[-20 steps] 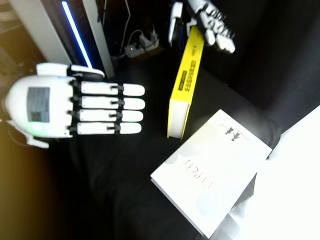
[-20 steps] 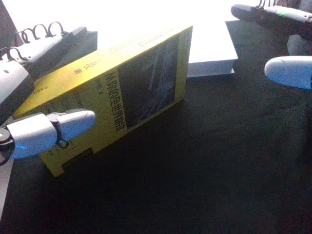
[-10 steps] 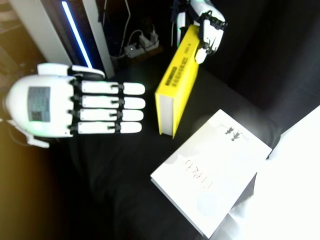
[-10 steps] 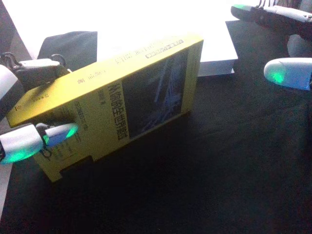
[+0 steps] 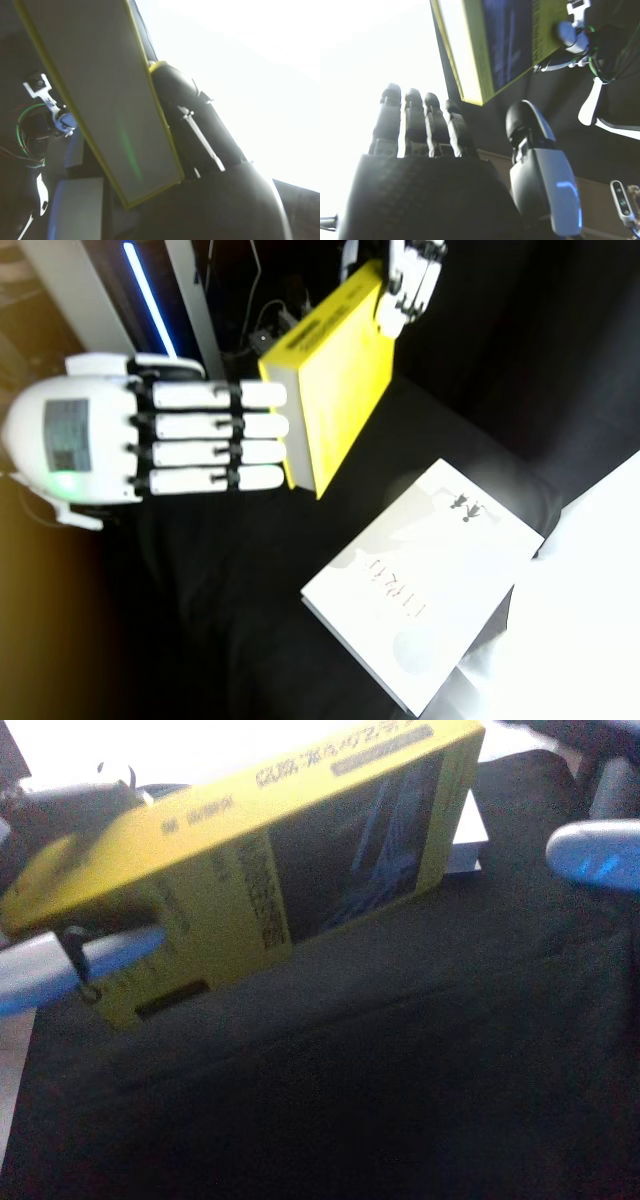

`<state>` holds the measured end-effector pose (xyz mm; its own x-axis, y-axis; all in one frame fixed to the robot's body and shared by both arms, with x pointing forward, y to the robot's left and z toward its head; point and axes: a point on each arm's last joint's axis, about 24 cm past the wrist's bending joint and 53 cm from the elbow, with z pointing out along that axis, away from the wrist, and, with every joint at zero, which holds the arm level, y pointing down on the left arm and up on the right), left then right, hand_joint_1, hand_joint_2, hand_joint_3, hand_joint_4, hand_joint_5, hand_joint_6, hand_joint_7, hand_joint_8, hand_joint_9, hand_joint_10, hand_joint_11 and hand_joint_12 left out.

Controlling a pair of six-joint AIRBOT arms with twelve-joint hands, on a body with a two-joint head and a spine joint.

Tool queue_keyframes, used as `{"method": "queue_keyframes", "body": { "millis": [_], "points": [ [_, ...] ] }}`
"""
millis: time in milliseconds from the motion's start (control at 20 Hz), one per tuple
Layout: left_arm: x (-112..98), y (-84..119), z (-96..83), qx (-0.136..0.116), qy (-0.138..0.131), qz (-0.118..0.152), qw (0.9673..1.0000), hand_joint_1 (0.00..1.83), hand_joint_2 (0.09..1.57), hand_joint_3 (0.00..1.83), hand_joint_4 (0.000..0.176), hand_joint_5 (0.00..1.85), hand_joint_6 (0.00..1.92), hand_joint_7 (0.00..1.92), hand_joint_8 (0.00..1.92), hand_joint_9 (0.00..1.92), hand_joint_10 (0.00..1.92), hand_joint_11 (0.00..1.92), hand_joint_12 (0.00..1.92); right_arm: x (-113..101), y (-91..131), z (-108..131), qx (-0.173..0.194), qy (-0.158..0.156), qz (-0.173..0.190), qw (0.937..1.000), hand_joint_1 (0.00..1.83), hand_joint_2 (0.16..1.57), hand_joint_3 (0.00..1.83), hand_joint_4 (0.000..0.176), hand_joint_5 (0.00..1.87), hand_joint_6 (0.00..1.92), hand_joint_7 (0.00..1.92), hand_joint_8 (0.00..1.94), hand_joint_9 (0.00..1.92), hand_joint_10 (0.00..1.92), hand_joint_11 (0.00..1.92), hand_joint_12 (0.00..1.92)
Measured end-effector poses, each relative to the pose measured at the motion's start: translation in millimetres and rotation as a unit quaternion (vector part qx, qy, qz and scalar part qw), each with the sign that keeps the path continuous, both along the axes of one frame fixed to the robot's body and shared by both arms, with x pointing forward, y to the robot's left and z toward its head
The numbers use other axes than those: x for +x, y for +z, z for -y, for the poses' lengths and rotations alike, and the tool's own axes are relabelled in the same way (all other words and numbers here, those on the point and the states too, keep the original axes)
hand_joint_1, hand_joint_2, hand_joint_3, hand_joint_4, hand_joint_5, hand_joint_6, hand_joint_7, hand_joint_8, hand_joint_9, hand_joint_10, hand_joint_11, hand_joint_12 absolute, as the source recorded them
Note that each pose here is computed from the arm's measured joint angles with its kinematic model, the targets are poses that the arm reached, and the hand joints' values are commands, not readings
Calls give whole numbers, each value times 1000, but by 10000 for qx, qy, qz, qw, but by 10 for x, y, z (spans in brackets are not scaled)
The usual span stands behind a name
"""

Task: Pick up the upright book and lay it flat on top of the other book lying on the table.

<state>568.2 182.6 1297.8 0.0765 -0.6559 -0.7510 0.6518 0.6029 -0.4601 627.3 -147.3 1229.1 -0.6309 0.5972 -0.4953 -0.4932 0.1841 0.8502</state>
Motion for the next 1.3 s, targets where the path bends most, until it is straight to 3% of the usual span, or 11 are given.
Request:
{"method": "queue_keyframes", "body": {
  "millis": [200,450,600,800,900,950,1000,1050,1100,1150,1300],
  "points": [
    [118,6,110,-17,-102,-26,9999,1135,1165,1,0,887,1121,1444,578,1522,863,1371,1215,20,296,-217,298,250,439,9983,347,1172,0,0,0,0,0,0,0,0,0,0],
    [252,-148,275,115,-231,-311,9992,1142,1144,0,0,929,1061,1448,803,1485,1145,1345,1495,-17,359,-410,329,499,636,9962,486,1130,0,76,0,0,0,0,0,0,0,0],
    [266,-125,342,58,-302,-275,9991,1128,1172,0,0,876,1145,1388,1035,1470,1329,1362,1612,51,318,-424,320,450,596,9967,664,1087,0,6,0,0,0,0,0,0,0,0],
    [142,47,459,57,-514,109,9986,1111,1199,0,0,830,1227,1315,855,1409,990,1256,1385,99,71,-619,117,629,294,9975,831,1048,0,0,25,10,43,16,56,24,38,19],
    [85,131,448,-84,-531,257,9982,1121,1180,0,0,866,1167,1332,833,1435,941,1295,1355,158,23,-592,38,547,222,9982,889,1009,37,0,201,31,404,60,308,192,1,1063],
    [64,152,452,-88,-545,316,9980,1129,1168,0,0,885,1132,1320,820,1431,890,1319,1276,169,21,-585,47,534,196,9984,968,994,14,0,480,133,848,177,648,574,158,1470],
    [38,189,445,-108,-550,405,9976,1131,1167,0,0,884,1131,1316,800,1443,837,1339,1212,181,28,-575,38,526,201,9984,1195,1090,14,0,840,839,972,835,990,819,581,1578],
    [11,219,441,-134,-561,461,9973,1127,1174,1,0,868,1153,1313,785,1449,818,1342,1177,190,29,-565,33,515,206,9985,1159,1130,8,0,902,1026,1210,1396,1162,1532,999,1852],
    [-14,242,447,-141,-602,519,9967,1126,1177,0,0,864,1159,1332,774,1468,794,1367,1137,203,35,-557,89,505,153,9986,1153,1142,4,0,915,1069,1305,1582,1257,1787,1225,1907],
    [-37,258,453,-137,-630,567,9963,1128,1176,0,0,866,1150,1344,783,1484,791,1381,1142,190,42,-563,84,536,187,9984,1157,1144,2,0,920,1077,1356,1834,1348,1894,1369,1918],
    [-55,276,439,-152,-637,591,9961,1132,1170,1,0,873,1139,1299,1002,1464,972,1364,1322,172,55,-569,80,570,244,9980,1134,1188,6,0,834,1206,1321,1928,1335,1921,1330,1921]
  ]
}}
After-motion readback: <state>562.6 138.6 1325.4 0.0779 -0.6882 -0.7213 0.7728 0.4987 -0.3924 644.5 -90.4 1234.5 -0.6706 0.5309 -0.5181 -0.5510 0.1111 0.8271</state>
